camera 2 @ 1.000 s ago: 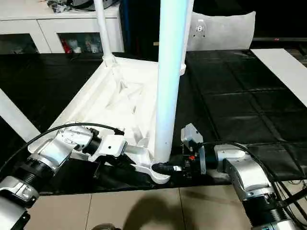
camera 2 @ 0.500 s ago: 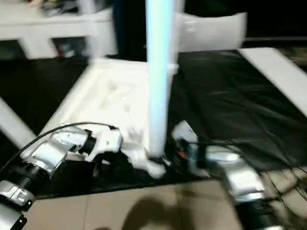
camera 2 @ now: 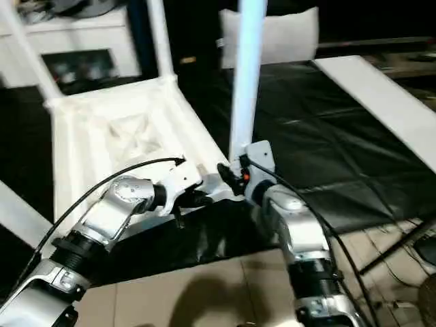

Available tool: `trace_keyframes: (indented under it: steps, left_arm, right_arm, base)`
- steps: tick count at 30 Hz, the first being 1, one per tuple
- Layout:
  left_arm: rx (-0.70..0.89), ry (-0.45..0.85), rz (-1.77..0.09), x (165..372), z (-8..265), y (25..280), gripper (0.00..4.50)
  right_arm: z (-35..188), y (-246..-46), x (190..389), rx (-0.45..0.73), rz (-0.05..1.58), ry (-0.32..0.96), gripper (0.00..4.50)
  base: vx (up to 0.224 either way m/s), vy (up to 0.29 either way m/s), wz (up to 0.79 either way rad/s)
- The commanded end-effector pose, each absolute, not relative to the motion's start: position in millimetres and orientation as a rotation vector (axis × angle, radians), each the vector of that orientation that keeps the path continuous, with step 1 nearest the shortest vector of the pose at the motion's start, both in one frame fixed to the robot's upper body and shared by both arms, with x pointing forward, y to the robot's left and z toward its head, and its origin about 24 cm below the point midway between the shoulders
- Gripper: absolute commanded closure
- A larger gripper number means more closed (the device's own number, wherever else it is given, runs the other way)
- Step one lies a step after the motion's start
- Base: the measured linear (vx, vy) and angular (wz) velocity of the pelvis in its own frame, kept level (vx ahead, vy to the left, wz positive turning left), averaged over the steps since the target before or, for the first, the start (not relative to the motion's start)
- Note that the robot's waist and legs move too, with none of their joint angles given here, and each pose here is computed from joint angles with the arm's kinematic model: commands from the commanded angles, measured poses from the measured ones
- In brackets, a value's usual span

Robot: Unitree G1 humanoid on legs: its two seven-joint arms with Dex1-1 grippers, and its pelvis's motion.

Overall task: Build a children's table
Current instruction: Rotate leg to tighten

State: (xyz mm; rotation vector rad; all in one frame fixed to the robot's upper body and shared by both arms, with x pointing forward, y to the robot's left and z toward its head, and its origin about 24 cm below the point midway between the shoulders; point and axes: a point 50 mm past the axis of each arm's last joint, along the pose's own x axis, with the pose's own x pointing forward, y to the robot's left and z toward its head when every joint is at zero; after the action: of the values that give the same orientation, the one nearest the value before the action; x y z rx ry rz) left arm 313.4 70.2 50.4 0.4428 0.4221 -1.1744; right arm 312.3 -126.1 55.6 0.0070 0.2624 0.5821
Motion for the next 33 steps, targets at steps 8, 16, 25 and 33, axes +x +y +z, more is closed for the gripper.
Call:
trace_keyframes:
  steps: [8,16,25,33]
  left_arm:
    - [0.568,0.373,-1.364,306.8,48.0,80.1,4.50]
    - [0.708,0.399,-1.634,295.4,44.3,96.8,4.50]
    - [0.786,0.419,-1.814,286.2,43.1,101.5,4.50]
    - [0.784,0.429,-1.854,284.3,43.0,104.1,4.50]
  right_arm:
    - [60.9,-161.6,290.5,-0.053,0.845,0.227,0.63]
    - [71.5,-182.6,267.9,-0.134,1.211,0.293,0.39]
    - [70.4,-178.3,260.7,-0.086,1.403,0.369,1.12]
    - [68.3,-172.7,257.1,-0.050,1.458,0.387,1.64]
  base:
    - [0.000,0.000,0.00]
    - [0.000,0.000,0.00]
    - [0.000,0.000,0.00]
    - [0.000,0.000,0.00]
